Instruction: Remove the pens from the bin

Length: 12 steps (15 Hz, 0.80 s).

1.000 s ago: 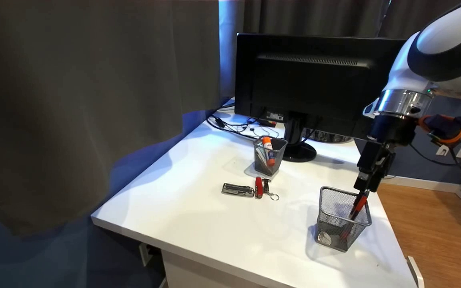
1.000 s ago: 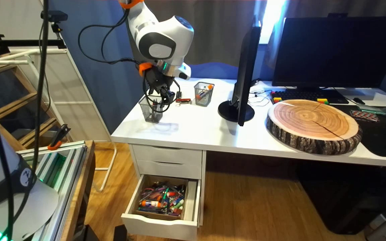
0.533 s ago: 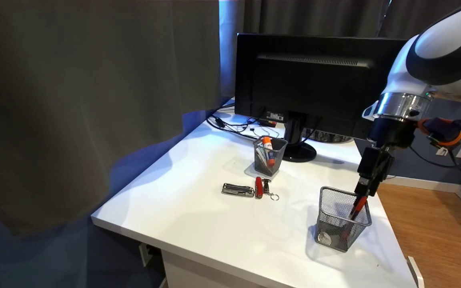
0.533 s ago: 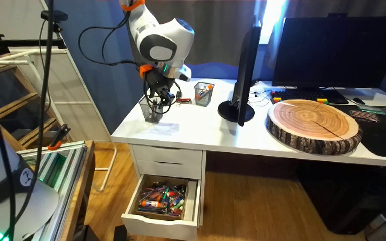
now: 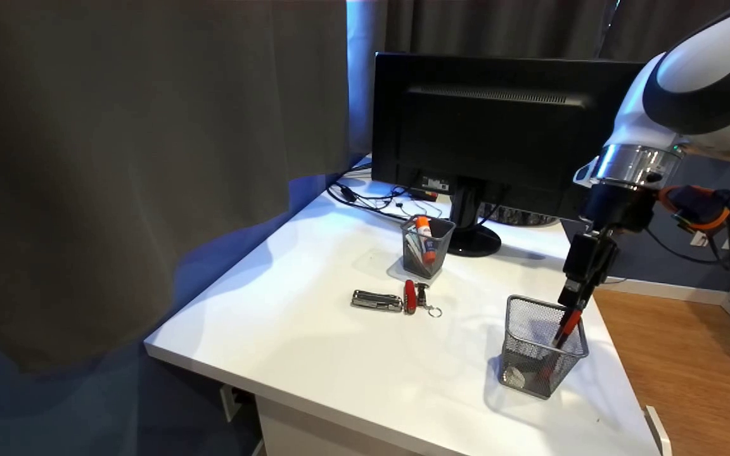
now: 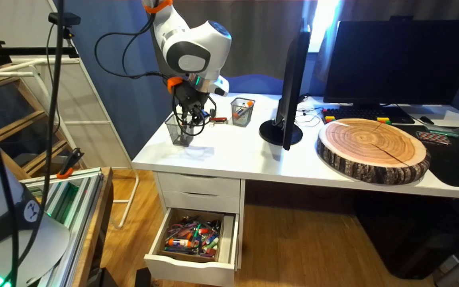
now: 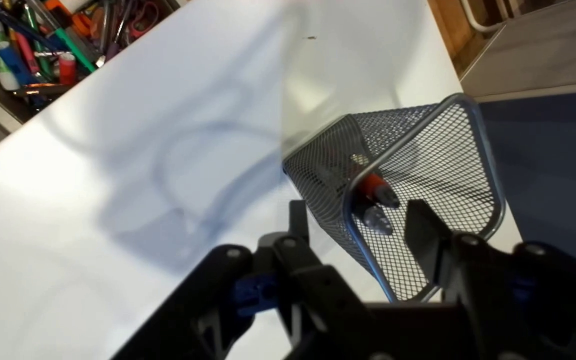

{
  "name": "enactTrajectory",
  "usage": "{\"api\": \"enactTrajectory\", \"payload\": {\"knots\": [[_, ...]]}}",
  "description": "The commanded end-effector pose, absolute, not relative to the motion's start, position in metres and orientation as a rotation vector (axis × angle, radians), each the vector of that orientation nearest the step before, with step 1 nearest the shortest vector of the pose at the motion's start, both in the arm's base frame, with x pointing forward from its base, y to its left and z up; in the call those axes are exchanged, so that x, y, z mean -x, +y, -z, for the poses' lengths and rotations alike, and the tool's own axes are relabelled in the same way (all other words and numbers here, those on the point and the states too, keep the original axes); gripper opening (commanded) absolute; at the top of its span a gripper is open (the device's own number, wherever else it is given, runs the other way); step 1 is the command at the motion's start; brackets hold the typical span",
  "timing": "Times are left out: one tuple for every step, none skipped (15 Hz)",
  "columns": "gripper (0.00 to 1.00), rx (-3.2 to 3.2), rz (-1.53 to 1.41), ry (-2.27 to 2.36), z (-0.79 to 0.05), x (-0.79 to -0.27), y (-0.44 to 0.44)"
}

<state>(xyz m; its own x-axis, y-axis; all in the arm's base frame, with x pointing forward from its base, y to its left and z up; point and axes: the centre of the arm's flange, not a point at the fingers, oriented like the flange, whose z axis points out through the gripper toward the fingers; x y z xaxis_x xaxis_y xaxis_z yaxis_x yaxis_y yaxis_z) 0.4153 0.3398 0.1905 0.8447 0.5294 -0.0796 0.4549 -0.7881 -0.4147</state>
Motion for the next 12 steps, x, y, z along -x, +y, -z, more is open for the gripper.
{"api": "enactTrajectory", "payload": {"knots": [[0.47,2.648,-0.251,-0.741,-0.1919,-0.4165,0.3394],[0.47,2.649,-0.253,-0.741,-0.1919,-0.4166,0.3391],[0.44,2.649,-0.254,-0.741,-0.1920,-0.4165,0.3388],[0.38,2.651,-0.256,-0.740,-0.1924,-0.4165,0.3384],[0.32,2.652,-0.257,-0.740,-0.1928,-0.4164,0.3381],[0.20,2.653,-0.257,-0.741,-0.1932,-0.4164,0.3379],[0.10,2.653,-0.257,-0.741,-0.1934,-0.4165,0.3377],[0.03,2.653,-0.257,-0.741,-0.1935,-0.4165,0.3375],[0.00,2.653,-0.258,-0.741,-0.1935,-0.4166,0.3374],[0.00,2.652,-0.258,-0.741,-0.1934,-0.4167,0.3373],[0.02,2.652,-0.258,-0.740,-0.1934,-0.4168,0.3371],[0.03,2.652,-0.259,-0.740,-0.1936,-0.4169,0.3371]]}}
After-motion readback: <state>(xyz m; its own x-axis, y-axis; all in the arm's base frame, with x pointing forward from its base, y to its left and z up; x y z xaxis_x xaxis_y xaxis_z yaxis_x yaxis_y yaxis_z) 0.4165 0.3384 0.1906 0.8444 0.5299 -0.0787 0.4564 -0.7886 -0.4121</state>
